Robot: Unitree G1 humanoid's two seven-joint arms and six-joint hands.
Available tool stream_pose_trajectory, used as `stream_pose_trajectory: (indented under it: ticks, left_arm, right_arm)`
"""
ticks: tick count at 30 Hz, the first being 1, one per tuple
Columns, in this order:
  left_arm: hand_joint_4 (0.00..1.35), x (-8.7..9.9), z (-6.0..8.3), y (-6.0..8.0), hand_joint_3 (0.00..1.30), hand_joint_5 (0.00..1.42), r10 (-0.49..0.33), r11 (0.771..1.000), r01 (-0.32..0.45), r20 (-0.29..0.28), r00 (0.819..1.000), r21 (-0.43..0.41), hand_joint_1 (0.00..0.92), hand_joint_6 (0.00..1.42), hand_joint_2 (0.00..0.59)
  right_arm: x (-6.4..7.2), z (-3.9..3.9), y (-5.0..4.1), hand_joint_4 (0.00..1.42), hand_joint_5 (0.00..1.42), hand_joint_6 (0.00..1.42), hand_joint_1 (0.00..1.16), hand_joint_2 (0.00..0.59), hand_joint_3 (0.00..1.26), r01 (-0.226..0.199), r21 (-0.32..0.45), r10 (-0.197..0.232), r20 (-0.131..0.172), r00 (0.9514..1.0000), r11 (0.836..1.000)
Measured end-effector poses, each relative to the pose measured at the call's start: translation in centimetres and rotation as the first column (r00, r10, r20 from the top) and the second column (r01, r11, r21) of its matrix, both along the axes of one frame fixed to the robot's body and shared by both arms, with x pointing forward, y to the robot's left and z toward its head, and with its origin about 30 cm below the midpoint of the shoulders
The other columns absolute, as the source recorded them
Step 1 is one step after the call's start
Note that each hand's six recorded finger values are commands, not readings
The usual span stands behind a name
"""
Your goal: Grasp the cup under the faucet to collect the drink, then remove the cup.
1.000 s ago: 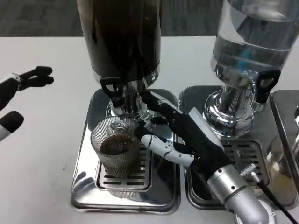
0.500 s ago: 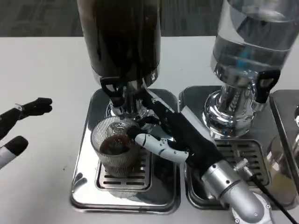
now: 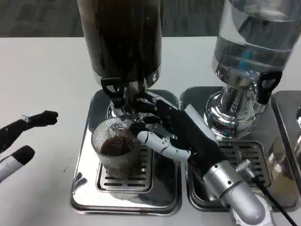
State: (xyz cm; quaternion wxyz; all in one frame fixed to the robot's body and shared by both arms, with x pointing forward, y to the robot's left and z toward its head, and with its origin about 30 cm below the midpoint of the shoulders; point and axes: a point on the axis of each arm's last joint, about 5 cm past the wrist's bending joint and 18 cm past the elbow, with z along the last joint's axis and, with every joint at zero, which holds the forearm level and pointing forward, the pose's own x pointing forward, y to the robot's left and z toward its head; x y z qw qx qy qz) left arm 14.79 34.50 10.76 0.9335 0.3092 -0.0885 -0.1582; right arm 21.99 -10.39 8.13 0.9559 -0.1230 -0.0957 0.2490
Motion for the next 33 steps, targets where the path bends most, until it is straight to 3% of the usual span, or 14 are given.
stream_pose_trajectory:
  ticks: [18,33]
  left_arm:
    - [0.23,0.00,0.02,0.18,0.26,0.17,0.003,1.000,-0.003,-0.009,1.000,0.006,0.000,0.11,0.035]
    - [0.23,0.11,0.02,0.15,0.25,0.17,0.002,1.000,-0.002,-0.009,1.000,0.005,0.000,0.12,0.035]
  right_arm:
    - [-0.02,-0.09,0.15,0.25,0.21,0.26,0.52,0.238,0.23,-0.008,0.005,0.008,-0.007,0.9999,1.000]
    - [0.46,-0.43,0.50,0.20,0.16,0.21,0.52,0.246,0.21,-0.056,0.002,0.056,-0.044,0.9975,0.998]
